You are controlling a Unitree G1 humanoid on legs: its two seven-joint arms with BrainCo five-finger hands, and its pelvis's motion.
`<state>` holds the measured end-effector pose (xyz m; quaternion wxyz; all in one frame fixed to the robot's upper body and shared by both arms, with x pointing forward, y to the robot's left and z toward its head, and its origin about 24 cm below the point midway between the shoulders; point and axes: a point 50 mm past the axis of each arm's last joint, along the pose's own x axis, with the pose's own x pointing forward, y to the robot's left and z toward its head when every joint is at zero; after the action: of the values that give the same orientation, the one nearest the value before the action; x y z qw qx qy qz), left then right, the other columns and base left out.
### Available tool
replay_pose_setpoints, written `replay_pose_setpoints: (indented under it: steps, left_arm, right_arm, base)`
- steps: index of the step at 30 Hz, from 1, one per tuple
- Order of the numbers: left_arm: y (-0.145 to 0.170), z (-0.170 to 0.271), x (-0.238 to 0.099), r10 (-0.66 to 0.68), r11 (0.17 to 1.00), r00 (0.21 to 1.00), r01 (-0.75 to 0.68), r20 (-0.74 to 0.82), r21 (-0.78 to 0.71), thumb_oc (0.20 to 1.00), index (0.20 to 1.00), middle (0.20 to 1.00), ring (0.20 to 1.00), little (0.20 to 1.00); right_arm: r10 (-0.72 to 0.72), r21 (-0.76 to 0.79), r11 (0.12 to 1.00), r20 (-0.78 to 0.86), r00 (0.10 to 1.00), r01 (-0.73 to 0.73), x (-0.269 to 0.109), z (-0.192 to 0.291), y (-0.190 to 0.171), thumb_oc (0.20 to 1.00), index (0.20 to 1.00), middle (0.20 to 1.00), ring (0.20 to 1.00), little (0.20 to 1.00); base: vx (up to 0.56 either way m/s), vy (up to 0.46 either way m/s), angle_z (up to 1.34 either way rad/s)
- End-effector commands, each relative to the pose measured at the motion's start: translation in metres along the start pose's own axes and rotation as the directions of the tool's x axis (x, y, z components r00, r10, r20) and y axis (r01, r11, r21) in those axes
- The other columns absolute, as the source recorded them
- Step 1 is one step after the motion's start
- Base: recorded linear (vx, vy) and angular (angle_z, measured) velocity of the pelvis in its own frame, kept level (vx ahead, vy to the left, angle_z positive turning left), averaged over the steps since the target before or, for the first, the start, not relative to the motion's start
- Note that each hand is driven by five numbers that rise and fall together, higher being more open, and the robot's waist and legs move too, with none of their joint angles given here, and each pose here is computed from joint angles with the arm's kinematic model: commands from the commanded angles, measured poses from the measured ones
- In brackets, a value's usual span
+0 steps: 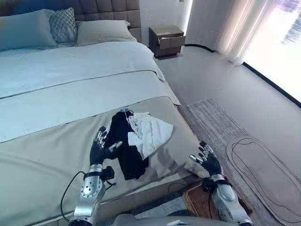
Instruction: Pick up clothes into the bucket
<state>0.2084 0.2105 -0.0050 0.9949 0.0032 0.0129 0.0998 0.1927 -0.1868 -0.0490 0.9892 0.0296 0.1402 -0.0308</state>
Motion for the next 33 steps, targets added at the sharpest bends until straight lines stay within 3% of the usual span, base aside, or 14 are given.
replay_pose_setpoints:
  steps: [1, 8, 16, 25, 33]
  left_arm:
    - [0.006, 0.024, 0.017, -0.010, 0.997, 0.991, -0.001, 0.130, 0.083, 1.000, 1.000, 1.000, 1.000, 1.000]
    - [0.008, 0.024, 0.015, -0.002, 0.996, 0.992, -0.010, 0.129, 0.092, 1.000, 1.000, 1.000, 1.000, 1.000]
    - [0.019, 0.017, 0.013, -0.026, 0.970, 0.995, 0.002, 0.097, 0.243, 1.000, 1.000, 1.000, 1.000, 1.000]
    - [0.031, 0.041, 0.047, -0.007, 0.849, 0.975, -0.112, 0.223, 0.516, 1.000, 1.000, 1.000, 1.000, 1.000]
    - [0.032, 0.071, 0.079, 0.050, 0.754, 0.932, -0.270, 0.358, 0.599, 1.000, 1.000, 1.000, 1.000, 1.000]
  right_arm:
    - [0.052, 0.024, 0.998, 0.185, 0.981, -0.057, 0.017, 0.038, 0.014, 1.000, 1.000, 1.000, 1.000, 1.000]
    - [0.055, 0.021, 0.998, 0.186, 0.981, -0.060, 0.016, 0.038, 0.014, 1.000, 1.000, 1.000, 1.000, 1.000]
    - [0.077, -0.030, 0.997, 0.210, 0.975, -0.072, 0.019, 0.046, 0.007, 1.000, 1.000, 1.000, 1.000, 1.000]
    - [0.084, -0.034, 0.996, 0.321, 0.943, -0.077, 0.030, 0.076, 0.004, 1.000, 1.000, 1.000, 1.000, 1.000]
    - [0.108, -0.052, 0.994, 0.407, 0.907, -0.095, 0.039, 0.102, 0.010, 1.000, 1.000, 1.000, 1.000, 1.000]
  base:
    - [-0.60, 0.637, 0.64]
    - [0.00, 0.000, 0.00]
    - [0.01, 0.000, -0.07]
    - [-0.13, 0.013, -0.06]
    - [-0.15, 0.050, -0.08]
